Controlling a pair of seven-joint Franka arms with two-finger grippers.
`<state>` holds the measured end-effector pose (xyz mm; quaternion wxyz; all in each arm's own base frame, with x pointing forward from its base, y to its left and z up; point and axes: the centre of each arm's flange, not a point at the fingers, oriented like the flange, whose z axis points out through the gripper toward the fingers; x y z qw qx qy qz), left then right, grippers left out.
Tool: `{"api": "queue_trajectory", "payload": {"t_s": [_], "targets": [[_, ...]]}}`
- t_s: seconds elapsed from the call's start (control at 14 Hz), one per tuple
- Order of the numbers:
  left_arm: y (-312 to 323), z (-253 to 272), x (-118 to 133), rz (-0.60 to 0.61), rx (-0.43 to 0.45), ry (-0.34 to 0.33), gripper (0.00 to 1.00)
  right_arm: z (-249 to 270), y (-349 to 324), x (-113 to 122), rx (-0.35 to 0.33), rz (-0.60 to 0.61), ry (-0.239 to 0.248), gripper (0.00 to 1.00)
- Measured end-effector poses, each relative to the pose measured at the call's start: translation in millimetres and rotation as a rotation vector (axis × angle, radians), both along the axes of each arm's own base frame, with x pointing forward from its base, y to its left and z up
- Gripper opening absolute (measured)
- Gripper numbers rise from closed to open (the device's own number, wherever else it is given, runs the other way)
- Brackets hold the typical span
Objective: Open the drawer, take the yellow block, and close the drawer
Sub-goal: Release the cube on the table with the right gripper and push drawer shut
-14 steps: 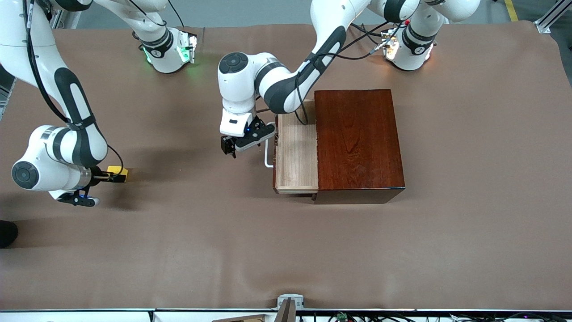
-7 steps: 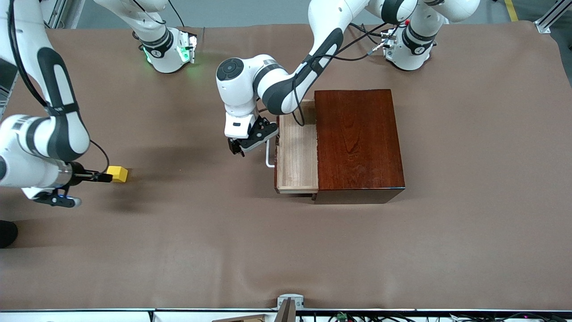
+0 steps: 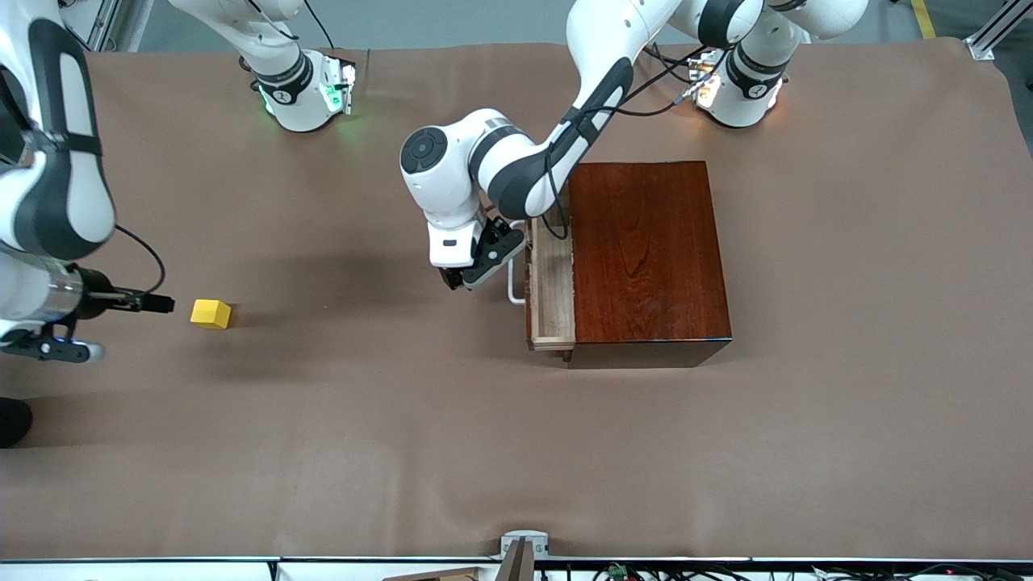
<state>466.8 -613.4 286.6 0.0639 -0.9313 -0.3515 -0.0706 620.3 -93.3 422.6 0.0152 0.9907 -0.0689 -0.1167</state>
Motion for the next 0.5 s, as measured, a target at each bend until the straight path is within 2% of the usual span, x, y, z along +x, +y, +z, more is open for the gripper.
{"api": "queue_trajectory", "payload": {"t_s": [0.21, 0.5], "targets": [[17, -4, 10, 0.035, 0.054, 0.034, 1.0, 52, 7, -4, -0.001, 0.007, -0.009, 1.0], [43, -9, 25, 0.085, 0.128, 0.073, 1.0, 111, 33, -24, -0.008, 0.019, -0.043, 1.0]]}}
